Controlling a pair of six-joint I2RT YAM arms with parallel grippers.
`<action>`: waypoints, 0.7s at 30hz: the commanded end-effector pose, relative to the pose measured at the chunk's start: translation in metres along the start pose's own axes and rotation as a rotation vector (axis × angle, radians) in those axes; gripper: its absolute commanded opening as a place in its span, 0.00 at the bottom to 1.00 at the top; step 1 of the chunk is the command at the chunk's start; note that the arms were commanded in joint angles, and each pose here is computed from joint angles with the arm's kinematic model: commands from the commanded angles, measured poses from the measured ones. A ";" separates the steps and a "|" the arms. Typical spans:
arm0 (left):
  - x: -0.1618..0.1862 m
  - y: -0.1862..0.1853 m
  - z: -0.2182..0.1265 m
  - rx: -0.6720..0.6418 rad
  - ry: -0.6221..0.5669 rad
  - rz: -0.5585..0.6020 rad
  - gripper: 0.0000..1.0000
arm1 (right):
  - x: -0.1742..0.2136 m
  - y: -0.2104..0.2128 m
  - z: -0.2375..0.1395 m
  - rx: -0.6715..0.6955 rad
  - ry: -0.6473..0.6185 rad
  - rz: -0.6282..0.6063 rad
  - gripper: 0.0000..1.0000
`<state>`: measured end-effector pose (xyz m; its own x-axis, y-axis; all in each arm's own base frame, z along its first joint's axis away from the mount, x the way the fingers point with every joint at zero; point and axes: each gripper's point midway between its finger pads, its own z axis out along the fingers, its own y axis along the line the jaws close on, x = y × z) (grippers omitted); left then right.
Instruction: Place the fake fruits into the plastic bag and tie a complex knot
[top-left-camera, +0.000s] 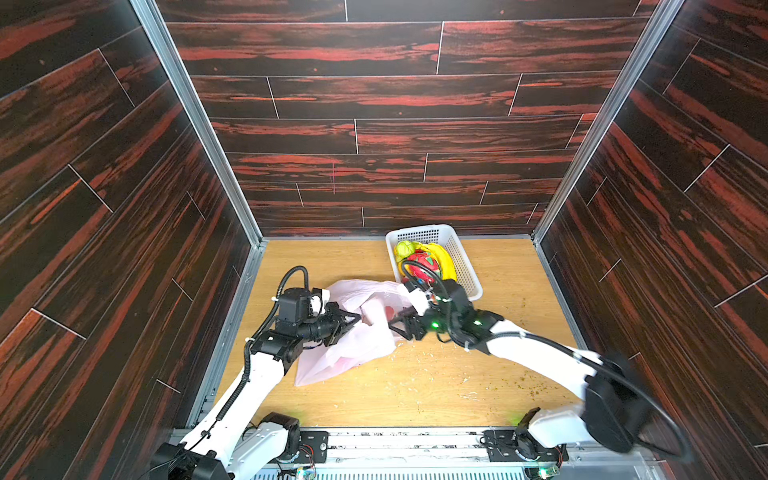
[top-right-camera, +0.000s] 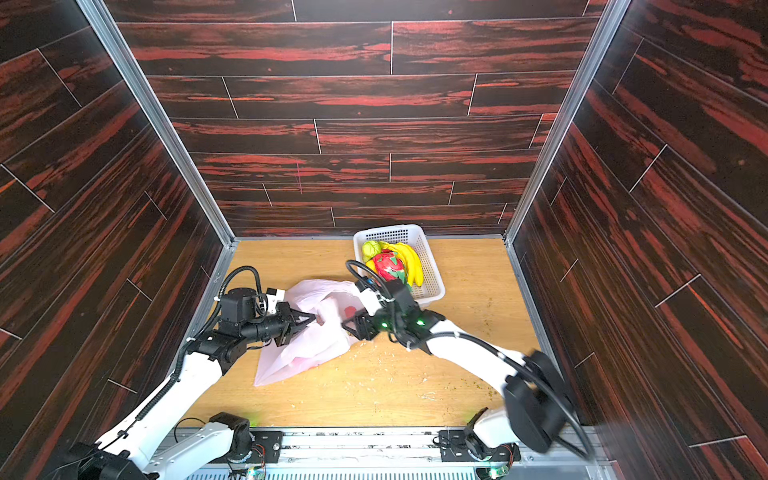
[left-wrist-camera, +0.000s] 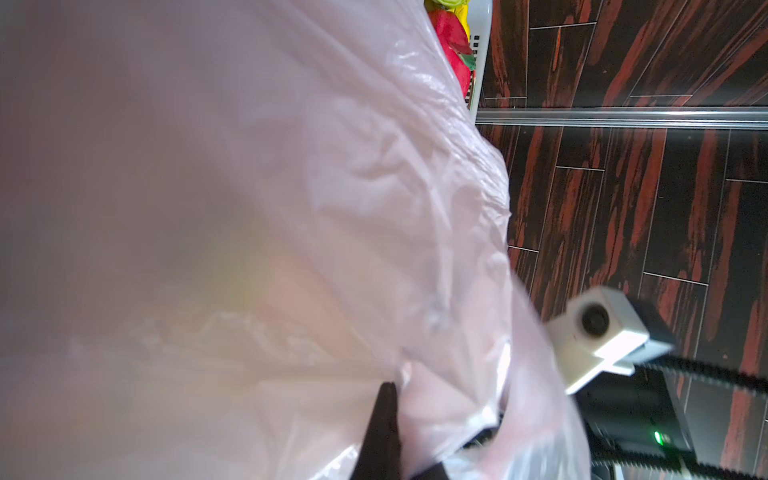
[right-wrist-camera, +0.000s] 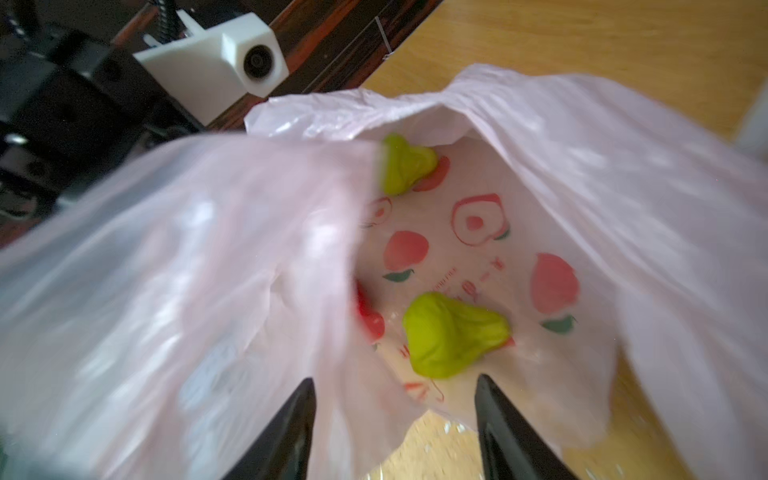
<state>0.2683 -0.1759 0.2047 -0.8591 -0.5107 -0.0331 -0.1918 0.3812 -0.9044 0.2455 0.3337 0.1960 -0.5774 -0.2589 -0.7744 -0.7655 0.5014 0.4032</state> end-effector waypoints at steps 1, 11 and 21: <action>-0.003 -0.014 -0.005 0.025 -0.012 0.039 0.00 | -0.005 0.005 -0.036 0.051 -0.033 -0.019 0.68; -0.004 -0.016 -0.006 0.028 -0.017 0.042 0.00 | -0.029 0.052 -0.069 -0.145 -0.093 -0.022 0.87; -0.003 -0.017 -0.005 0.037 -0.012 0.042 0.00 | -0.073 0.032 -0.061 -0.249 -0.119 -0.043 0.89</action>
<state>0.2686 -0.1760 0.2059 -0.8605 -0.5077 -0.0409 -0.1833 0.3836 -0.9051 0.2440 0.3069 0.2797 -0.5601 -0.1513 -0.8145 -0.7979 0.3632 0.4811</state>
